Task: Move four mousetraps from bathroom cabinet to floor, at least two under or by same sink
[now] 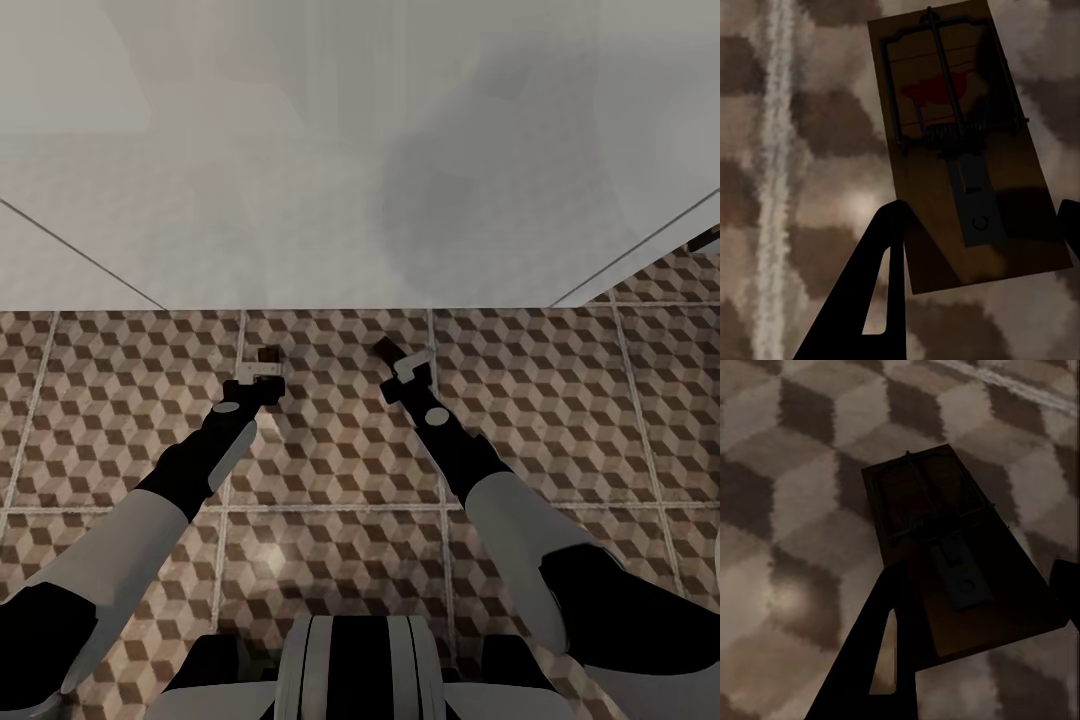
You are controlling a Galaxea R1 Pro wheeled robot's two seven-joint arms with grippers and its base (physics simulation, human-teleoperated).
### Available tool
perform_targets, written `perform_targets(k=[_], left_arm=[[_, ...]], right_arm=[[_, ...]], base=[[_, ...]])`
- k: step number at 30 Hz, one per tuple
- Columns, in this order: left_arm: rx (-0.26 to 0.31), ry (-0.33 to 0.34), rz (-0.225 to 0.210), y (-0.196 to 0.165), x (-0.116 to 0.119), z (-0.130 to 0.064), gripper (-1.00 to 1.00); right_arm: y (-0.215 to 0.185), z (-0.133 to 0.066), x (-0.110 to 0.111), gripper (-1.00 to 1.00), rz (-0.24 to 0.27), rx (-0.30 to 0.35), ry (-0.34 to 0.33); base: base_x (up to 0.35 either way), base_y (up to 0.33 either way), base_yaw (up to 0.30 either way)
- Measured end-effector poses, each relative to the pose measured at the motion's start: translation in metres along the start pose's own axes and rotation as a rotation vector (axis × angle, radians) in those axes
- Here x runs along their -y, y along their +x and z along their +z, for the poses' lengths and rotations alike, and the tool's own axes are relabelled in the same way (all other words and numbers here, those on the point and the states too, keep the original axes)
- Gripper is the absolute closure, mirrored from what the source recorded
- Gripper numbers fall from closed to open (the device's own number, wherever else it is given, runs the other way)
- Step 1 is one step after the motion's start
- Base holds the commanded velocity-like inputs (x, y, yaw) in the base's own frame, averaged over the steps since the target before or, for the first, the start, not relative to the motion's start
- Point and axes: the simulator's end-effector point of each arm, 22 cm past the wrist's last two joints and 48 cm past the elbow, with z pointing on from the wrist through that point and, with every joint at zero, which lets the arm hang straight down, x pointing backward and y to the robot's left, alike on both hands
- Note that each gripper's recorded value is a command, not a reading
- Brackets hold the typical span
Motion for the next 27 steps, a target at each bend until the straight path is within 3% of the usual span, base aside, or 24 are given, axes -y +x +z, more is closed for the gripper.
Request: perform_targets(k=[14, 15, 27], left_arm=[[-0.001, -0.002, 0.000, 0.0005, -0.0006, 0.0001, 1.00], [-0.001, -0.002, 0.000, 0.0003, -0.0005, 0.0001, 1.00], [0.000, -0.003, 0.001, -0.0001, -0.0014, 0.0003, 1.00]], right_arm=[[-0.0006, 0.0002, 0.0014, 1.00, 0.000, 0.001, 0.005], [-0.0006, 0.0002, 0.0014, -1.00, 0.000, 0.001, 0.005], [-0.0006, 0.0002, 0.0014, -1.00, -0.001, 0.001, 0.005]], base=[[0.000, 0.000, 0.000], [0.000, 0.000, 0.000], [0.000, 0.000, 0.000]])
